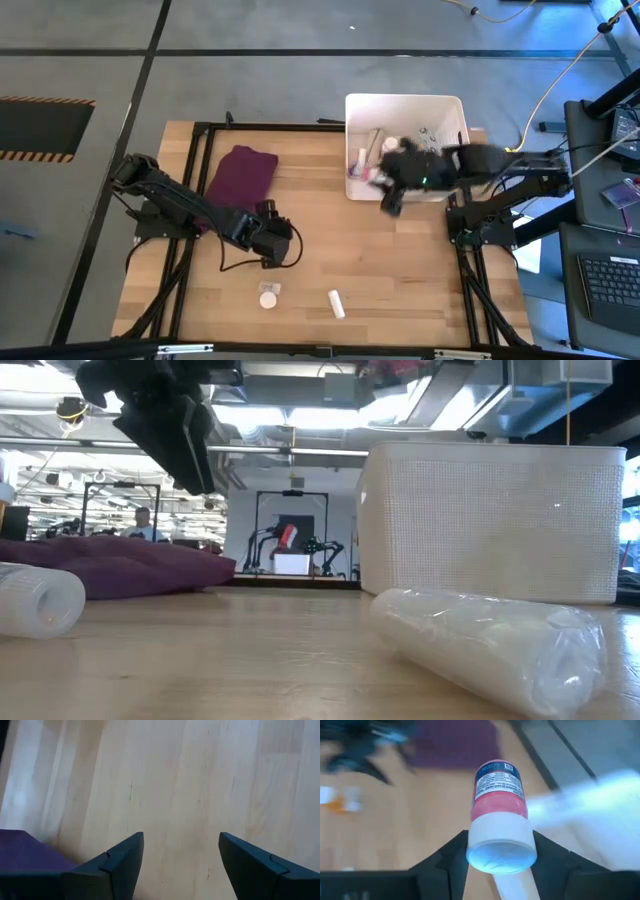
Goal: Pick & place medical supplies in basket/bin
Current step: Put the pink pill bottle into the white bin
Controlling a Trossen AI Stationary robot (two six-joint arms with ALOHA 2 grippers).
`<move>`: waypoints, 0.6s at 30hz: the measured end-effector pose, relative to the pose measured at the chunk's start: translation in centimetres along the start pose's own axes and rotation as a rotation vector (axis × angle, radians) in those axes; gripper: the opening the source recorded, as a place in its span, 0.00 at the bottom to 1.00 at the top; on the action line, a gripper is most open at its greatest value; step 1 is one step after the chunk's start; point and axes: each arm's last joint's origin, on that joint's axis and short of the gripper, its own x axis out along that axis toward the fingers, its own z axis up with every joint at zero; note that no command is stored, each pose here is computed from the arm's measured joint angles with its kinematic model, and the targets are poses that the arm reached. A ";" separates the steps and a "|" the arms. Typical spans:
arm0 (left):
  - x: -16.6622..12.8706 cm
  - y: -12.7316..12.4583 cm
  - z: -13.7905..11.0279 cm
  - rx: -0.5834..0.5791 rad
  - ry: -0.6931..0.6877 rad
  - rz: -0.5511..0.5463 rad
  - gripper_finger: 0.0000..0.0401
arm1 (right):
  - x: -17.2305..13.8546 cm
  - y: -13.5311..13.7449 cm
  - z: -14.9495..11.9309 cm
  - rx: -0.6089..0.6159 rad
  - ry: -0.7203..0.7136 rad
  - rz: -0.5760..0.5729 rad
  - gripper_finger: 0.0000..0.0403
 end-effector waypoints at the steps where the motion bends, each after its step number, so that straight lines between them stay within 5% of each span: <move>1: 0.0 0.0 0.0 -0.002 -0.005 0.002 0.63 | -0.6 -1.0 0.1 0.040 0.046 -0.035 0.43; 7: 0.0 0.0 0.3 0.048 -0.034 0.017 0.63 | -2.5 -6.4 -0.7 0.294 0.333 -0.226 0.43; 18: 0.4 0.5 0.9 0.042 -0.048 -0.020 0.63 | 2.3 -13.4 -1.1 0.553 0.564 -0.166 0.43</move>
